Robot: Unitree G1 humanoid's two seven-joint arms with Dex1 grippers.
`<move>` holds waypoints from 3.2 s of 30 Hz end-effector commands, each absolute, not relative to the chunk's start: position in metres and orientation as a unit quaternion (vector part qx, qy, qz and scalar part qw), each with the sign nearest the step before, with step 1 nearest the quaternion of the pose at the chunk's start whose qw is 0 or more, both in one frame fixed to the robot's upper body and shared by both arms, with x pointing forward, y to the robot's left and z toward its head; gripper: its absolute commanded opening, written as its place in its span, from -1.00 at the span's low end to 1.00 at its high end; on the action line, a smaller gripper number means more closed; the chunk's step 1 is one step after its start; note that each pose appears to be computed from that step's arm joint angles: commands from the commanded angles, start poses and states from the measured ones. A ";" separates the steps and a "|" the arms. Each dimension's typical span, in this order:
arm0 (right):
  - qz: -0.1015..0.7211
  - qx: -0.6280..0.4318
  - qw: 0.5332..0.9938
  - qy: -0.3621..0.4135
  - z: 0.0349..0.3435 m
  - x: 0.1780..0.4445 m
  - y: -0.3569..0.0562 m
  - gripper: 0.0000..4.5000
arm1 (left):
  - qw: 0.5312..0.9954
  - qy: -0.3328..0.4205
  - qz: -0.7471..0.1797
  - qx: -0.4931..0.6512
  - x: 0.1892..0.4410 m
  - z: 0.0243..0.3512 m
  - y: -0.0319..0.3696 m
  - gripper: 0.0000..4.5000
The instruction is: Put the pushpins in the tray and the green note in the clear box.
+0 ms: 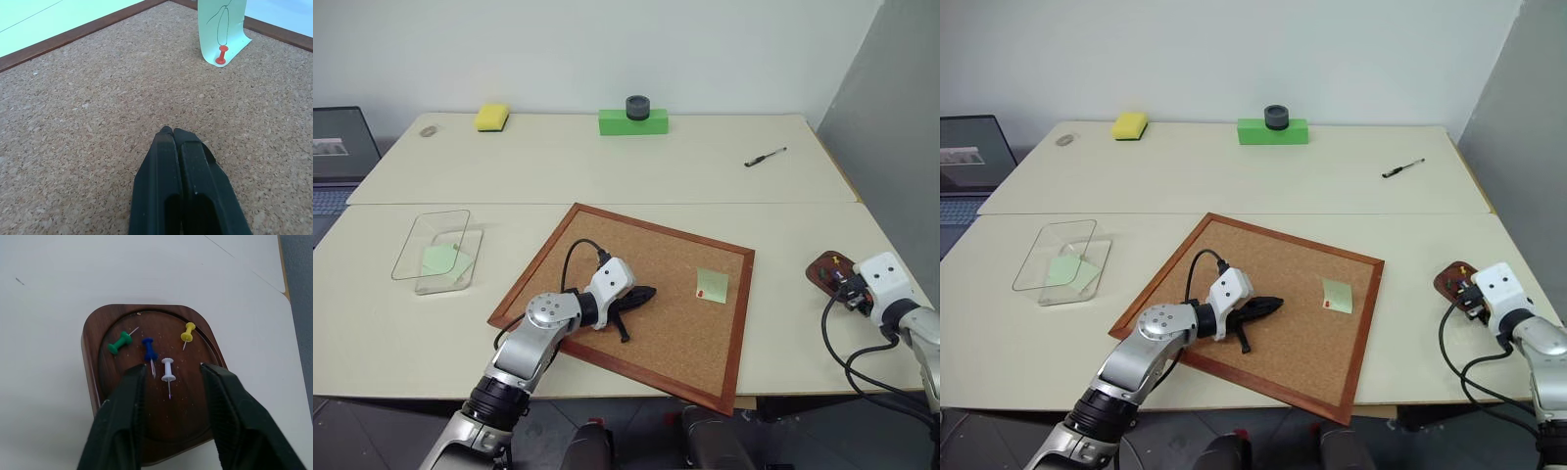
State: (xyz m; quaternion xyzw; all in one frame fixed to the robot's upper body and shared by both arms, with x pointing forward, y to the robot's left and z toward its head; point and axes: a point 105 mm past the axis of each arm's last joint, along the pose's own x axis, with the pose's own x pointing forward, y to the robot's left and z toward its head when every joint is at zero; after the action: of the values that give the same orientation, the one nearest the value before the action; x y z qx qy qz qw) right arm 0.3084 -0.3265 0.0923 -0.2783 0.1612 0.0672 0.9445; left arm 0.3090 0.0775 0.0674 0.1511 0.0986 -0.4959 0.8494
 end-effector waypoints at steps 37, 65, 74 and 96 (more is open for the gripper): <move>0.423 -0.126 0.892 0.100 0.095 0.277 -0.103 0.52 | 0.850 0.154 -0.476 0.164 0.309 0.040 0.094 -1.00; 0.414 -0.120 0.898 0.084 0.096 0.292 -0.111 -1.00 | 0.850 0.157 -0.474 0.166 0.307 0.040 0.097 -1.00; 0.439 -0.159 0.884 0.034 0.126 0.291 -0.103 -1.00 | 0.862 0.143 -0.467 0.135 0.311 0.055 0.098 -1.00; 0.505 -0.297 0.810 -0.029 0.158 0.301 -0.081 -1.00 | 0.858 0.035 -0.512 -0.010 0.325 0.175 0.106 0.02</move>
State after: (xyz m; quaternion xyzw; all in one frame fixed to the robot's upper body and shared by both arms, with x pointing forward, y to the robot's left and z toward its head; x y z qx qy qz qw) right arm 0.3008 -0.0867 0.1448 -0.2887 -0.0006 0.4974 0.8181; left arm 0.3315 0.1105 0.1564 0.0045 0.0621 -0.4877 0.8708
